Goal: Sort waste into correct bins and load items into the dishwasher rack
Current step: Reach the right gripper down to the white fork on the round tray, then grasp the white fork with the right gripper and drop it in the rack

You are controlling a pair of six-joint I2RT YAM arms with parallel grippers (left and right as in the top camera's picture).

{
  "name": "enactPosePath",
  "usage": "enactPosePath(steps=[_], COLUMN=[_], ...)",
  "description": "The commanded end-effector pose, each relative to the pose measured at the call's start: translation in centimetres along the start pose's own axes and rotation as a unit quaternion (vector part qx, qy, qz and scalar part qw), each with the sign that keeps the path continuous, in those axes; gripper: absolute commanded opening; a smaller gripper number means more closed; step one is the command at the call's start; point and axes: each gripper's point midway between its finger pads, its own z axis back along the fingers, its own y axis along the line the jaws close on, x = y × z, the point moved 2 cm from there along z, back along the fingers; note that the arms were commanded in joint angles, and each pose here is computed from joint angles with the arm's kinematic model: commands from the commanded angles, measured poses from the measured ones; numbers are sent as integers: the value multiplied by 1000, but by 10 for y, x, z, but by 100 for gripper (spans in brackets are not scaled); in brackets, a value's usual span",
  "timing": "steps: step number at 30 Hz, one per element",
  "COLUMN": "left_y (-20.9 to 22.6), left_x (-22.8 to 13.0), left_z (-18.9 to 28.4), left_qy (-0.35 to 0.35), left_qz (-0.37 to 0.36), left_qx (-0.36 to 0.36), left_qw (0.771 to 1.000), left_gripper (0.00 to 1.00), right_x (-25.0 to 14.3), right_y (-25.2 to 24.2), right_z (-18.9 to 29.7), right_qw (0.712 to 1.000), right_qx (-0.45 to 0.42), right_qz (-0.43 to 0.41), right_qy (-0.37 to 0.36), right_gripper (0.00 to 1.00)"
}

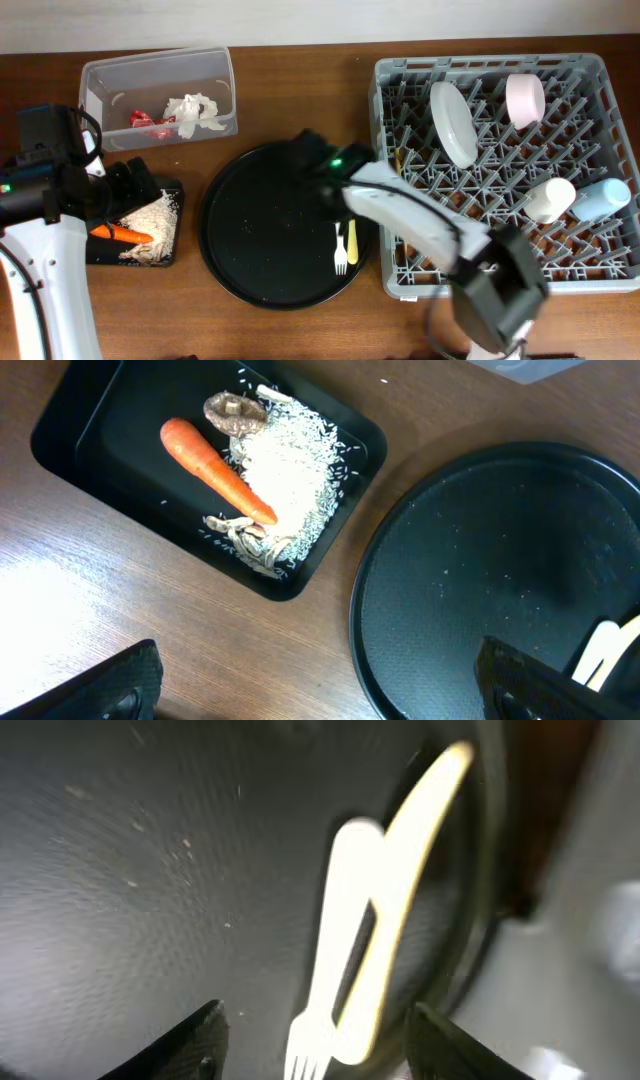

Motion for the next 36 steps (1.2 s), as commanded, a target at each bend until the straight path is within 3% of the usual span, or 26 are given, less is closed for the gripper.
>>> enactPosePath(steps=[1,6,7,8,9,10,14,17,20,25,32,34,35,36], left_y=[1,1,1,1,1,1,1,1,1,1,1,1,1,1], left_x=[-2,-2,-2,-2,-2,-2,-2,-4,-3,-2,-3,-3,-3,-3], left_z=[0,0,0,0,0,0,0,0,0,0,0,0,0,0], left_qy=[4,4,4,4,4,4,4,7,5,4,5,6,5,5], left_qz=[7,7,7,7,7,7,7,7,3,3,3,3,3,3], left_qx=[-2,-2,-2,-2,-2,-2,-2,-1,-1,-2,-1,-1,-1,-1], left_qw=[1000,1000,1000,1000,1000,1000,1000,1000,1000,1000,1000,1000,1000,1000], left_gripper=[99,99,99,99,99,99,99,99,99,99,99,99,99,99], right_x=[-16,-31,-34,-39,-40,-40,-37,-25,-7,18,27,32,34,38], right_y=[4,5,4,5,5,5,5,1,-22,-104,-138,-145,-145,-144], right_z=[-42,-77,-81,-85,-86,-86,-85,-60,-5,85,13,10,17,28], right_qw=[997,993,991,991,991,991,991,995,998,994,996,994,994,994], right_qx=[-39,-51,-53,-45,-45,-45,-46,-26,-20,5,-52,-77,-76,-75], right_qz=[-50,-61,-73,-74,-74,-74,-73,-69,-64,-63,-77,-76,-77,-78], right_qy=[50,93,95,104,104,104,98,68,6,-93,-7,-16,-22,-28], right_gripper=[59,56,50,35,27,26,4,4,4,4,4,7,33,45])
